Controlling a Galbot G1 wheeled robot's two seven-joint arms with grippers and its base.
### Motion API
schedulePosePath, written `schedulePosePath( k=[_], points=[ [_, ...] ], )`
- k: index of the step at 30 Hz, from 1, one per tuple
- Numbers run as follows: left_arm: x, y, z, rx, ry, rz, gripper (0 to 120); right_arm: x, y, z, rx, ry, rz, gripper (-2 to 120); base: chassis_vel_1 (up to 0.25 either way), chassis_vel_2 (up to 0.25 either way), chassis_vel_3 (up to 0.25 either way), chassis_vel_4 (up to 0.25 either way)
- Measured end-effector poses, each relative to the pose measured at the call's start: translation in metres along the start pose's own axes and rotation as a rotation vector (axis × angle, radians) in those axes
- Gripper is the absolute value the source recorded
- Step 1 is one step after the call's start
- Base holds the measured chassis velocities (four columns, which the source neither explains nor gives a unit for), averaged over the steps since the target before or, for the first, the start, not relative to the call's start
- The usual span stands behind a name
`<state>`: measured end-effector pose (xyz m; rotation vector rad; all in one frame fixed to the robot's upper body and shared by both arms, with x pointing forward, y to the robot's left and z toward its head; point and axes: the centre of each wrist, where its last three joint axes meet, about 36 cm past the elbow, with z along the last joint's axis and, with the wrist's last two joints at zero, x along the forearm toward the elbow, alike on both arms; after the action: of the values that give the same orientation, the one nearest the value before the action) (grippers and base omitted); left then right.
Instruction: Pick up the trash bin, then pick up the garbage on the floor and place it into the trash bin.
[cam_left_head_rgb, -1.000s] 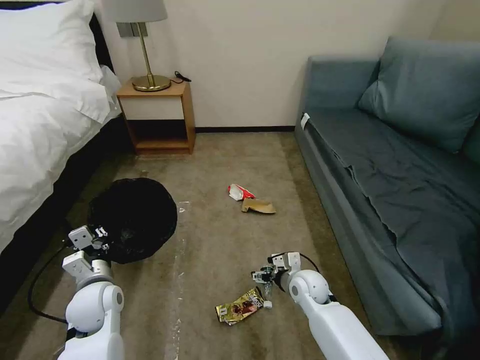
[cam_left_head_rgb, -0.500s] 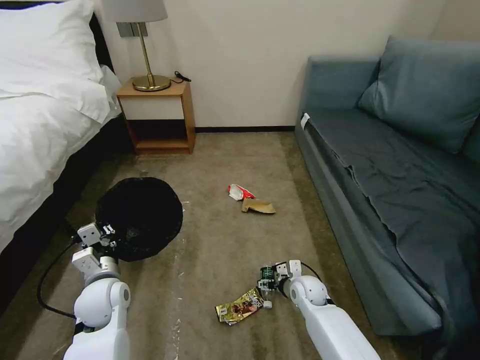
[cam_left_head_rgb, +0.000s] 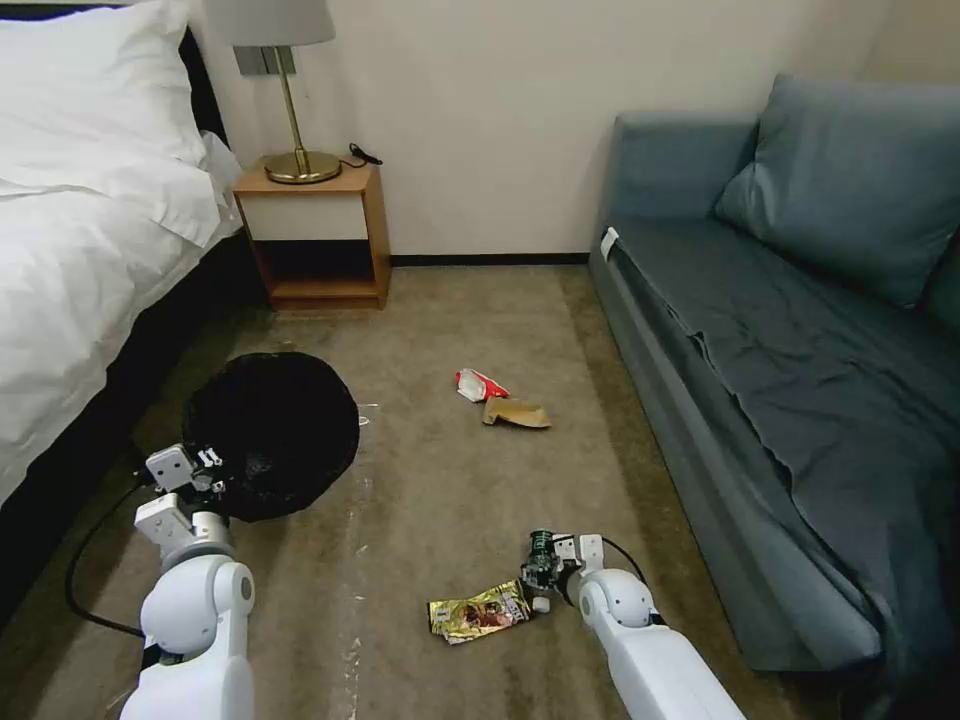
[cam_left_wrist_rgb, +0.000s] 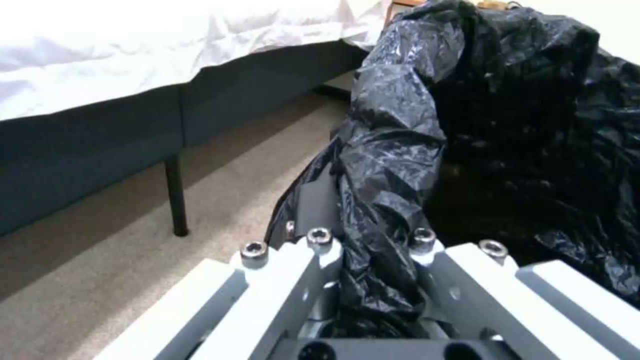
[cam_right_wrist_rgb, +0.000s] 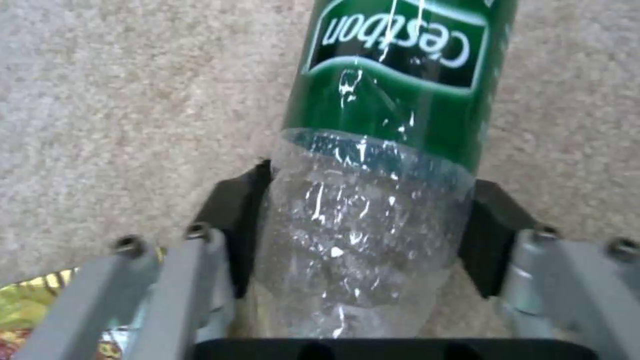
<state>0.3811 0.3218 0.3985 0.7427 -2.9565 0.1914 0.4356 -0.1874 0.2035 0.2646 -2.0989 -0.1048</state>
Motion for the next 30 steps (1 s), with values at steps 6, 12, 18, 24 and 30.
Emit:
schedulePosePath(
  k=[6,12,18,24,30],
  points=[
    [-0.002,-0.002,-0.002,0.003,-0.005,0.006,4,0.002,-0.001,0.003,0.01,-0.013,0.016,39,0.0,0.0,0.0,0.0],
    [-0.004,-0.003,0.001,0.012,0.009,0.011,4,0.026,0.014,-0.018,0.053,-0.149,0.004,26,0.0,0.0,0.0,0.0],
    [-0.003,-0.006,0.012,0.015,0.041,0.018,4,0.08,0.058,-0.073,0.101,-0.318,-0.112,25,0.0,0.0,0.0,0.0],
    [-0.003,-0.009,0.019,0.017,0.06,0.025,4,0.134,0.125,-0.114,0.193,-0.493,-0.217,25,0.0,0.0,0.0,0.0],
    [-0.004,-0.015,0.023,0.02,0.071,0.033,4,0.176,0.209,-0.147,0.358,-0.678,-0.361,25,0.0,0.0,0.0,0.0]
  ],
)
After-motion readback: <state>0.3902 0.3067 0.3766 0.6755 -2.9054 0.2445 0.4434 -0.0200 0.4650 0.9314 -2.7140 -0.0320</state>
